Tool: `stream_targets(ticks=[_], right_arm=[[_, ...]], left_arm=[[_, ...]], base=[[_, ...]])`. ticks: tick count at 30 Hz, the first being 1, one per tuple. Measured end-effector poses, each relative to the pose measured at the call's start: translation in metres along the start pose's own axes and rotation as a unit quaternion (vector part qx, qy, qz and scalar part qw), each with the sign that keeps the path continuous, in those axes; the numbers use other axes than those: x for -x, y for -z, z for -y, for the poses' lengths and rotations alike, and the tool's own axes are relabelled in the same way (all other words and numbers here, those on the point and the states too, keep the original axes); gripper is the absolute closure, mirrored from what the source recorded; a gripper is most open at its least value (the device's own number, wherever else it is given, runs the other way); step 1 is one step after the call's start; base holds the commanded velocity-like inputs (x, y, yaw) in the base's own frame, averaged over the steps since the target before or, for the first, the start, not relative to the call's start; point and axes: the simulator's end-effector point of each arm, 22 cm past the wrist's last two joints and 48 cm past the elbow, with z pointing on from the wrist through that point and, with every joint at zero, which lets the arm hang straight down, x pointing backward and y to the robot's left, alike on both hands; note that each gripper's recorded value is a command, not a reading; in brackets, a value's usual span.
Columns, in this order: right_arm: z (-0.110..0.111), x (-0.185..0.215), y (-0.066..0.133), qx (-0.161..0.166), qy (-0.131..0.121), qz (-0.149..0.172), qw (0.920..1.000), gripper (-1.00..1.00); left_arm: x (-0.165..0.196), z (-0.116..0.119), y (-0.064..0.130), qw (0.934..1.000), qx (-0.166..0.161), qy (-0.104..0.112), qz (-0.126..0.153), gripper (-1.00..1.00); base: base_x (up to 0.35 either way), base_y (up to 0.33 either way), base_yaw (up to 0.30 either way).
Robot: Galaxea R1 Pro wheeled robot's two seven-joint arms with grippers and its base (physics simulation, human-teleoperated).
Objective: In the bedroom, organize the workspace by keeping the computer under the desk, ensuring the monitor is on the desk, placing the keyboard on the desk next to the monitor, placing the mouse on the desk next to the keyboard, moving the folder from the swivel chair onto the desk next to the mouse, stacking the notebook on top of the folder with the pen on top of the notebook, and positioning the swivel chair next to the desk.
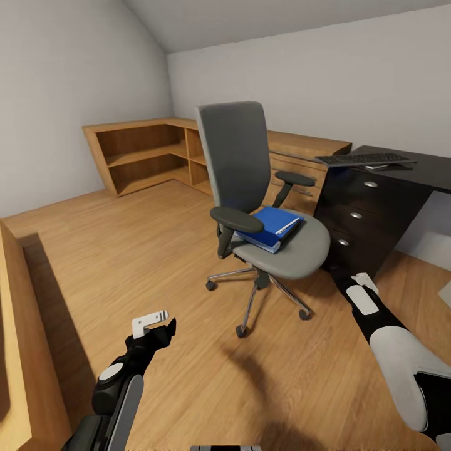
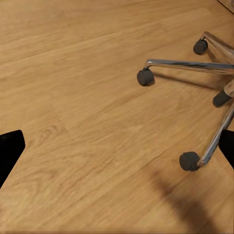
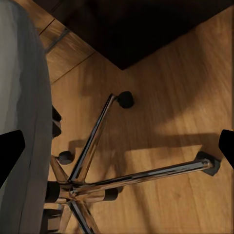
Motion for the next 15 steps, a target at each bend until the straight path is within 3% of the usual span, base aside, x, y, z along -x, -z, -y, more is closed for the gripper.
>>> stream_targets(ticks=[15], right_arm=[[-0.0059, 0.0051, 0.0041, 0.005, -0.002, 0.003, 1.0000, -1.00]], left_arm=[[0.0055, 0.0054, 0.0036, 1.0000, -0.006, -0.002, 0.007, -1.00]], base=[[0.000, 0.000, 0.000]])
